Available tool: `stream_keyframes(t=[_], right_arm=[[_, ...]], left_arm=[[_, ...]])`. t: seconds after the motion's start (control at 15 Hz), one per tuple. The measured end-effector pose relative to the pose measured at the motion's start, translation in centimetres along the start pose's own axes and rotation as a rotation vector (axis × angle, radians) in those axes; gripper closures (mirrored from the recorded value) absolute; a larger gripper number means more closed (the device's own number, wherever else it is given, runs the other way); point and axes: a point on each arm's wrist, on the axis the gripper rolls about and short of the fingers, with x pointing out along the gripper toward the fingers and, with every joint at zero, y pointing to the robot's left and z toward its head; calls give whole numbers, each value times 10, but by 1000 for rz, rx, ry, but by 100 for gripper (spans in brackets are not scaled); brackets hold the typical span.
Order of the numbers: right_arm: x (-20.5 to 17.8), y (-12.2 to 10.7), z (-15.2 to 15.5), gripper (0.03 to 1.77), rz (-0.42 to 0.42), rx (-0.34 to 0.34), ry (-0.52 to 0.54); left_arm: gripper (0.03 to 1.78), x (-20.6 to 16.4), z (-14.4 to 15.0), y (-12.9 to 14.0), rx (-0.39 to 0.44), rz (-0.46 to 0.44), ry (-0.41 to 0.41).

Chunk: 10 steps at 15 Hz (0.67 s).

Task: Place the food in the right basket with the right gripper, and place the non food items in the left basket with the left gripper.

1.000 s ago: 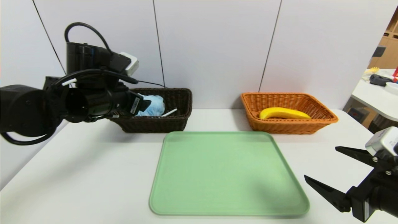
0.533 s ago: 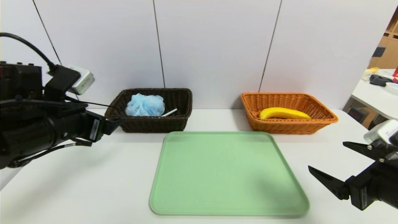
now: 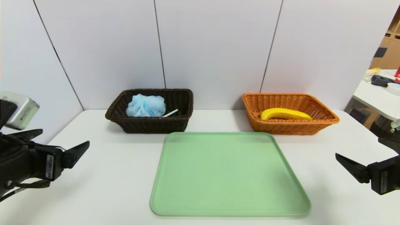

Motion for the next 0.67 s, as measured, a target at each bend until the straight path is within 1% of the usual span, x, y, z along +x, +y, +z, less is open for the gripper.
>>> stream_keyframes(t=[0.2, 0.4, 0.67], right_arm=[[-7, -9, -5, 10, -64, 39, 1], [-22, -16, -11, 10, -126, 75, -24], [-48, -18, -17, 10, -161, 85, -74]], left_arm=[[12, -20, -13, 8, -20, 52, -28], [12, -40, -22, 17, -49, 102, -78], [12, -65, -32, 27, -84, 172, -160]])
